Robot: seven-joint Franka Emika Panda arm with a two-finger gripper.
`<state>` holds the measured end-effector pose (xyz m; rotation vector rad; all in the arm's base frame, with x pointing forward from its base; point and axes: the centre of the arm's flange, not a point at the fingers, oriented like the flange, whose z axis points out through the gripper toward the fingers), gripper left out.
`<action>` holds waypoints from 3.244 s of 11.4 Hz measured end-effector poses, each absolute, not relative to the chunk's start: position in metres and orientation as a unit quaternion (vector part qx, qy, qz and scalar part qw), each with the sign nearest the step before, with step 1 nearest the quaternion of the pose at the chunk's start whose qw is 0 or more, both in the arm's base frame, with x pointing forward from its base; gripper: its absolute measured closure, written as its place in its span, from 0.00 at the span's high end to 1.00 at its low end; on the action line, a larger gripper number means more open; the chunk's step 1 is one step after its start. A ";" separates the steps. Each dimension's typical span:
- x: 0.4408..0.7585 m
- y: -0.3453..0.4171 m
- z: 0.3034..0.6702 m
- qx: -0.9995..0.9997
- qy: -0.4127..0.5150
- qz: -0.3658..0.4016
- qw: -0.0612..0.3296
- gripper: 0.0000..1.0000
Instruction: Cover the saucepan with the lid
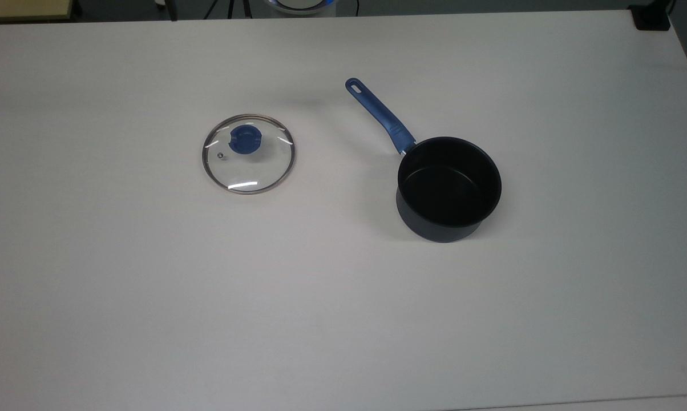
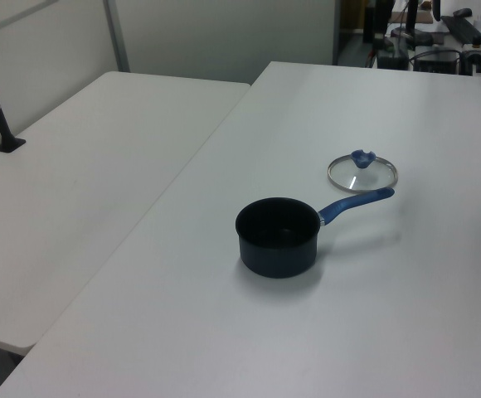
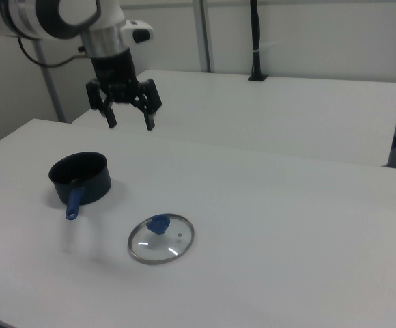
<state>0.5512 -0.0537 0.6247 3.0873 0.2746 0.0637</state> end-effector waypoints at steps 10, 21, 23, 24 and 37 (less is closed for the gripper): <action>0.582 -0.023 0.407 0.996 -0.028 -0.038 0.071 0.97; 0.596 -0.030 0.332 0.995 -0.030 -0.064 0.066 0.98; 0.597 -0.023 0.328 0.995 -0.032 -0.066 0.065 0.89; 0.597 -0.023 0.328 0.995 -0.035 -0.066 0.065 0.71; 0.618 0.127 0.498 0.993 -0.113 0.028 0.031 0.59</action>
